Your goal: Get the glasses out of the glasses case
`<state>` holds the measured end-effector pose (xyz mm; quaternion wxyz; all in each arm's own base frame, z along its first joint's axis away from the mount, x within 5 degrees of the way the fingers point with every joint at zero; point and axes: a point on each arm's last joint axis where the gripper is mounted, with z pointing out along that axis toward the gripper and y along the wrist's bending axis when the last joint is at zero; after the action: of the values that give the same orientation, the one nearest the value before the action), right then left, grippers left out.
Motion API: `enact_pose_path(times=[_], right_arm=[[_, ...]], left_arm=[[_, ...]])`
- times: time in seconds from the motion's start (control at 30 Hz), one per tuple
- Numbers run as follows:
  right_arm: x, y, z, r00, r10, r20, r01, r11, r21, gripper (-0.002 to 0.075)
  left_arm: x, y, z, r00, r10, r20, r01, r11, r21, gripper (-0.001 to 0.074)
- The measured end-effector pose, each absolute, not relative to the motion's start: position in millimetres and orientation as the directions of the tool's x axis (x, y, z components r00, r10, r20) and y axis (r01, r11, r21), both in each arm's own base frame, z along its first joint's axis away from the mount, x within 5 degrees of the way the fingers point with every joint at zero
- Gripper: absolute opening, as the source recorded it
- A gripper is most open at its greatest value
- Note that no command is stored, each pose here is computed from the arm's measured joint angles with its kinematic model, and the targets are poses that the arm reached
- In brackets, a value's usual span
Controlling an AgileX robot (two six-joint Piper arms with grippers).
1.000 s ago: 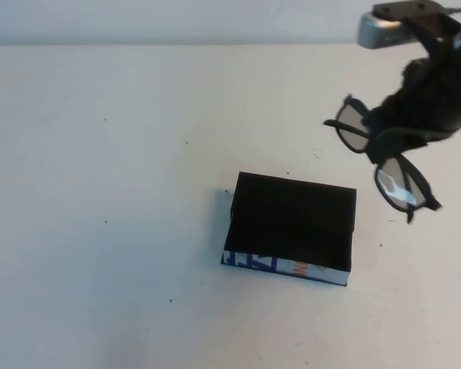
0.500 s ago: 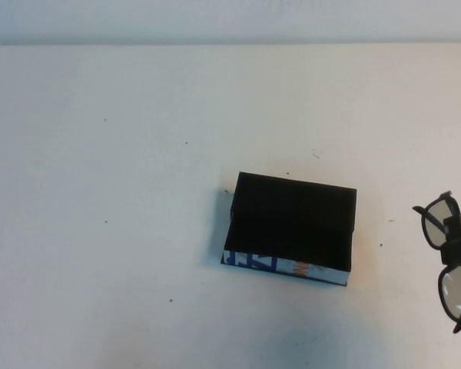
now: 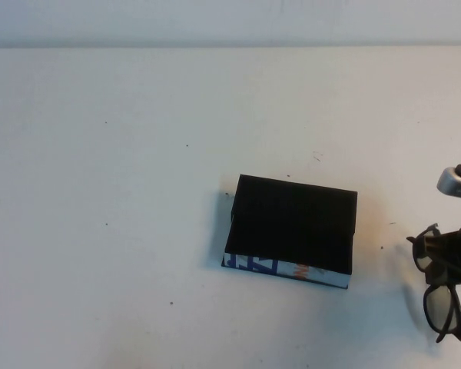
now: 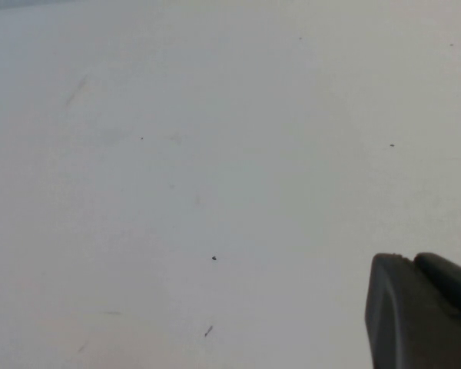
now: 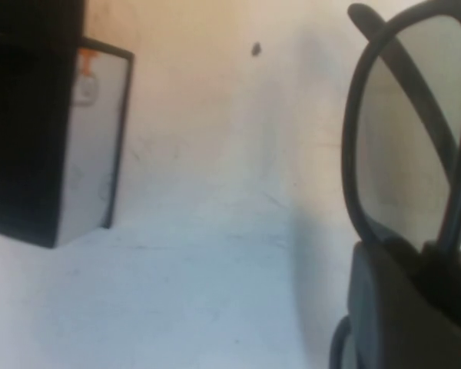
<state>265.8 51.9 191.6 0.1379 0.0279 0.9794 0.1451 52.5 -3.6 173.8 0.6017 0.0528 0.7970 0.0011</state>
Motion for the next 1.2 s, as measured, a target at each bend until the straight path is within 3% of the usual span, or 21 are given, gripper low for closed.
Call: enact_pose_path(times=[0.2, 0.43, 0.63, 0.77, 1.0, 1.2], right_arm=[[272.2, 51.5, 176.9, -0.966, 0.089, -0.244, 0.018, 0.961, 0.277, 0.0103], [272.9, 51.7, 177.5, -0.967, 0.079, -0.242, 0.010, 0.962, 0.274, 0.0276], [270.0, 52.0, 197.7, -0.982, -0.011, -0.191, -0.061, 0.965, 0.255, 0.0286], [253.4, 49.1, 244.4, -0.937, -0.027, -0.347, -0.117, 0.963, 0.241, 0.0234], [184.6, 37.0, 343.5, -0.661, -0.028, -0.750, -0.215, 0.964, 0.154, 0.0067], [121.4, 30.0, 385.5, -0.435, -0.004, -0.900, -0.252, 0.961, 0.117, -0.0008]], left_arm=[[52.5, -3.6, 173.8, -0.270, 0.086, -0.959, 0.083, 0.994, 0.065, -0.0004], [52.5, -3.6, 173.8, -0.270, 0.086, -0.959, 0.083, 0.994, 0.065, -0.0004], [52.5, -3.6, 173.8, -0.270, 0.086, -0.959, 0.083, 0.994, 0.065, -0.0004], [52.5, -3.6, 173.8, -0.270, 0.086, -0.959, 0.083, 0.994, 0.065, -0.0004], [52.5, -3.6, 173.8, -0.270, 0.086, -0.959, 0.083, 0.994, 0.065, -0.0004], [52.5, -3.6, 173.8, -0.270, 0.086, -0.959, 0.083, 0.994, 0.065, -0.0004]])
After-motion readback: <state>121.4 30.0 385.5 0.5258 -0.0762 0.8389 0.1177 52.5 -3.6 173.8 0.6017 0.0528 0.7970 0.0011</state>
